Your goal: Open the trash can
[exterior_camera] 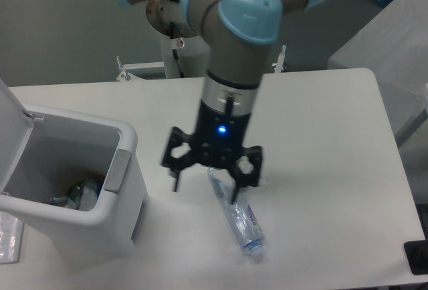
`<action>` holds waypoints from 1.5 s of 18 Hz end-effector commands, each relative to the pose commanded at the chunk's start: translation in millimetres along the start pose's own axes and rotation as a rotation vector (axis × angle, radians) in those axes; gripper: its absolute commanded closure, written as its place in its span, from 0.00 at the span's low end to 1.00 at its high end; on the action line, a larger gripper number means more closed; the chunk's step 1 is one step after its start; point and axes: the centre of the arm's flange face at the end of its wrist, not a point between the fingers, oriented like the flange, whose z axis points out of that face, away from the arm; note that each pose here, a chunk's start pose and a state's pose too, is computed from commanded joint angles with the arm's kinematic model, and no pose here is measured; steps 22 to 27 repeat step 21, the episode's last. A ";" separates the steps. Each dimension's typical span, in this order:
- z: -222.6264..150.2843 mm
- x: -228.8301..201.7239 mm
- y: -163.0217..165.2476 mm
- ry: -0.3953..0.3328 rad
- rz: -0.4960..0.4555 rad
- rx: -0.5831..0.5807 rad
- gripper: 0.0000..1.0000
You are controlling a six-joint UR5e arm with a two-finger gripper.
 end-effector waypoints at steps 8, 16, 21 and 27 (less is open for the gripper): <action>37.6 -113.9 58.8 -0.091 0.116 -0.169 0.00; 67.7 -173.1 100.6 -0.067 0.409 -0.266 0.00; 72.2 -184.3 114.2 -0.086 0.434 -0.340 0.00; 72.2 -184.3 114.2 -0.086 0.434 -0.340 0.00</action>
